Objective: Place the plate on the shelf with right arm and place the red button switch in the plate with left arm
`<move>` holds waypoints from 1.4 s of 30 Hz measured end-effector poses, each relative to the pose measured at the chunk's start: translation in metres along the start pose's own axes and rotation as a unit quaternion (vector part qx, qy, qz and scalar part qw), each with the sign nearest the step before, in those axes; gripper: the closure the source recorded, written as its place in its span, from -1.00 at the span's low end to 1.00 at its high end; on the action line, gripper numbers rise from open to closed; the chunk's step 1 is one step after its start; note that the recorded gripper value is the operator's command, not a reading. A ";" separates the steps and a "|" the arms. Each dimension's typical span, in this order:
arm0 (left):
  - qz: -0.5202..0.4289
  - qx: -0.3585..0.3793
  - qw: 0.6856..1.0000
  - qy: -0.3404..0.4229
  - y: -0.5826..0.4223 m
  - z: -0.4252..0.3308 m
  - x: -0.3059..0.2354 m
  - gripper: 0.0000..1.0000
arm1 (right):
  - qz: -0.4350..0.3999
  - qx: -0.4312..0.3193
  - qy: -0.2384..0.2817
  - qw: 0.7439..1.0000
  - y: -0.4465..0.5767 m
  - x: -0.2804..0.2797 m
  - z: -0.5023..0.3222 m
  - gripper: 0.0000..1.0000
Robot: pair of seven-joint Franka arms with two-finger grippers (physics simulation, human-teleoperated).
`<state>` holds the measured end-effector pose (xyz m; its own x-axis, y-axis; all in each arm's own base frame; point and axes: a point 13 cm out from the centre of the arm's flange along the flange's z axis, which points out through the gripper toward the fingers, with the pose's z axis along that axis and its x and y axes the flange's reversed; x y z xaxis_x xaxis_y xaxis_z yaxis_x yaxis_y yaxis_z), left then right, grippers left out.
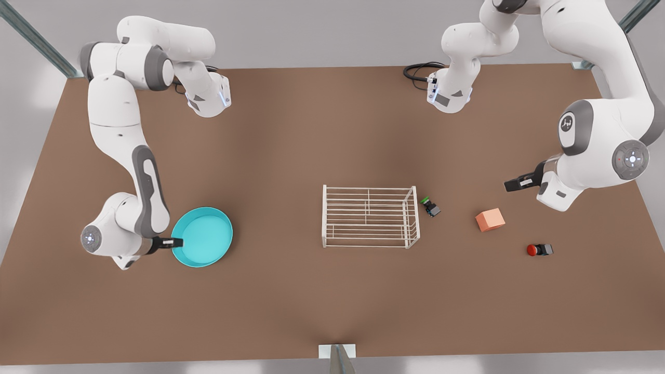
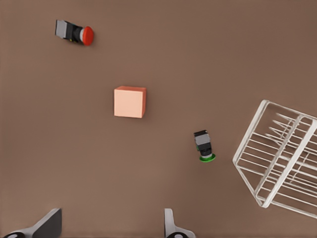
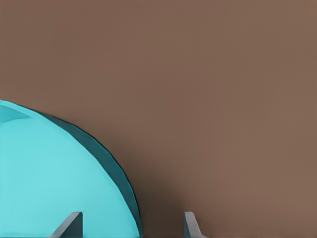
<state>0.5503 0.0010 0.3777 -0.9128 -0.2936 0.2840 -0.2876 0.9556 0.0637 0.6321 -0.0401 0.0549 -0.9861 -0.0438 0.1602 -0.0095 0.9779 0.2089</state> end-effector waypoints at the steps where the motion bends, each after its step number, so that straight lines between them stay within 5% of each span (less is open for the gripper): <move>1: -0.002 0.000 1.000 0.001 0.001 0.000 0.000 -1.00 | -0.004 -0.005 0.003 1.000 0.003 0.002 0.002 -0.53; 14: -0.030 0.002 1.000 -0.001 -0.007 0.004 -0.005 -1.00 | -0.036 -0.023 0.023 0.999 0.003 0.015 0.011 -0.14; 23: -0.218 0.050 0.974 -0.045 -0.103 0.039 -0.069 -1.00 | -0.054 -0.022 0.021 0.998 0.000 0.013 0.013 0.28; 32: -0.504 0.049 0.862 -0.007 -0.009 0.105 -0.127 -1.00 | -0.070 -0.024 0.019 0.997 -0.002 0.014 0.012 0.64; 42: -0.645 0.085 0.758 -0.041 0.028 0.156 -0.193 -1.00 | -0.092 -0.033 0.015 0.995 0.010 0.013 -0.012 0.77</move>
<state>0.6736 0.0807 0.1757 0.1469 -0.9887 0.0299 -0.9834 -0.1427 0.1121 0.6211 -0.0335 0.0703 -0.9634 -0.2279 0.1409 -0.1778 0.9373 0.2999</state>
